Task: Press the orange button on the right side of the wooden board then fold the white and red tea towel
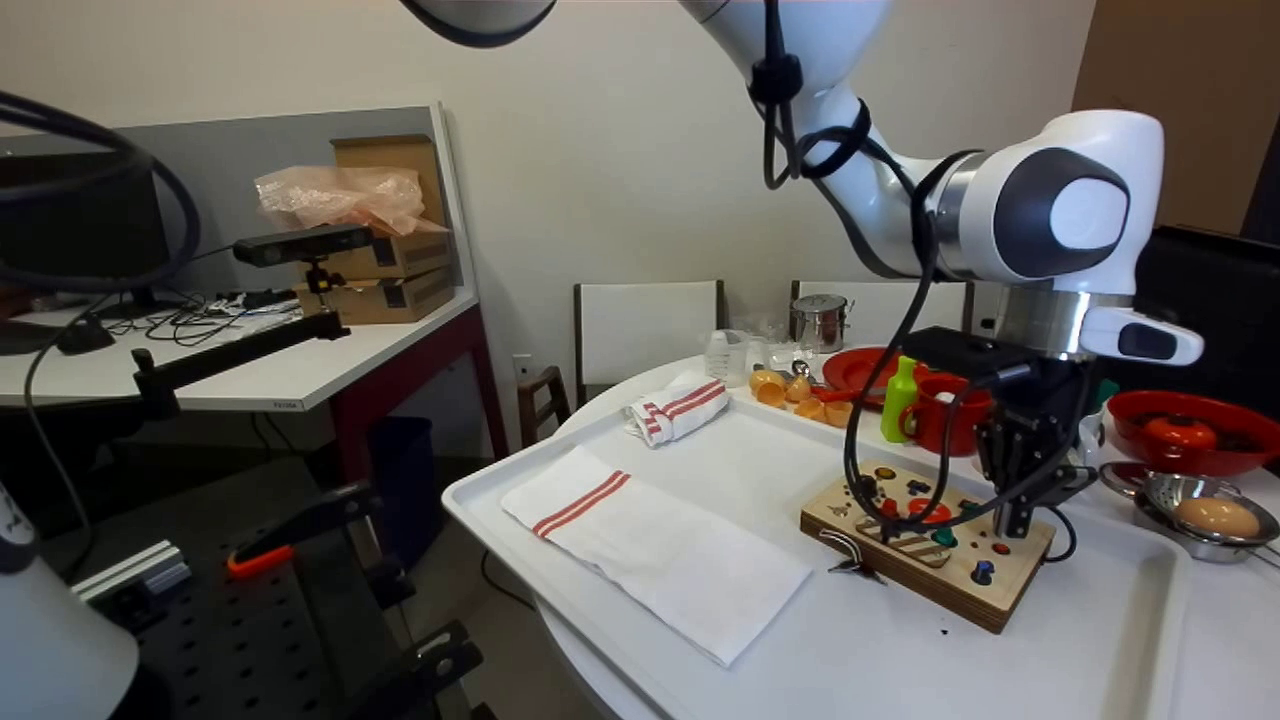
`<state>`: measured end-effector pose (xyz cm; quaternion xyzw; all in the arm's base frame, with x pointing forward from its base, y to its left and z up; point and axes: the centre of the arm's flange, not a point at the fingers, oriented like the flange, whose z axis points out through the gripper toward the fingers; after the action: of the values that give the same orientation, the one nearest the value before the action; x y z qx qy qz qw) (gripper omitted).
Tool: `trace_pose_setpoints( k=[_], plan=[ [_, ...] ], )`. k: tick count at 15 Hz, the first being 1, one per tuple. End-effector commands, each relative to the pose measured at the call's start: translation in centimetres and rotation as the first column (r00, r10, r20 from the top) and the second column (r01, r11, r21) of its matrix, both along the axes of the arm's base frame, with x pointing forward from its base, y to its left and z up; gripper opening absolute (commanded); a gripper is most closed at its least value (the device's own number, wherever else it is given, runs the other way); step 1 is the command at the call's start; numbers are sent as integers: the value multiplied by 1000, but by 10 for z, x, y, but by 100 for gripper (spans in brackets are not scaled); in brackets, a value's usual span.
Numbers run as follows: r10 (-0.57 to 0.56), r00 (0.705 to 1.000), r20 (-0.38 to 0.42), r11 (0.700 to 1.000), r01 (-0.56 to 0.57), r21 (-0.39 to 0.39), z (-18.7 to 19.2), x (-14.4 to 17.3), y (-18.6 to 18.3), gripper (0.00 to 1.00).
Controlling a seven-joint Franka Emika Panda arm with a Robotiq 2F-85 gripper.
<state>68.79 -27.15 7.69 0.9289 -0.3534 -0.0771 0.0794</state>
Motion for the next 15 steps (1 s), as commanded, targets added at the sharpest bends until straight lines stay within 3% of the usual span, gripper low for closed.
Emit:
trace_pose_setpoints(
  k=[1,15],
  plan=[
    [-20,1000,-12,1000,20,-5,-5,14,-4,0],
    [-18,999,-41,1000,18,0,-14,18,0,0]
  ],
)
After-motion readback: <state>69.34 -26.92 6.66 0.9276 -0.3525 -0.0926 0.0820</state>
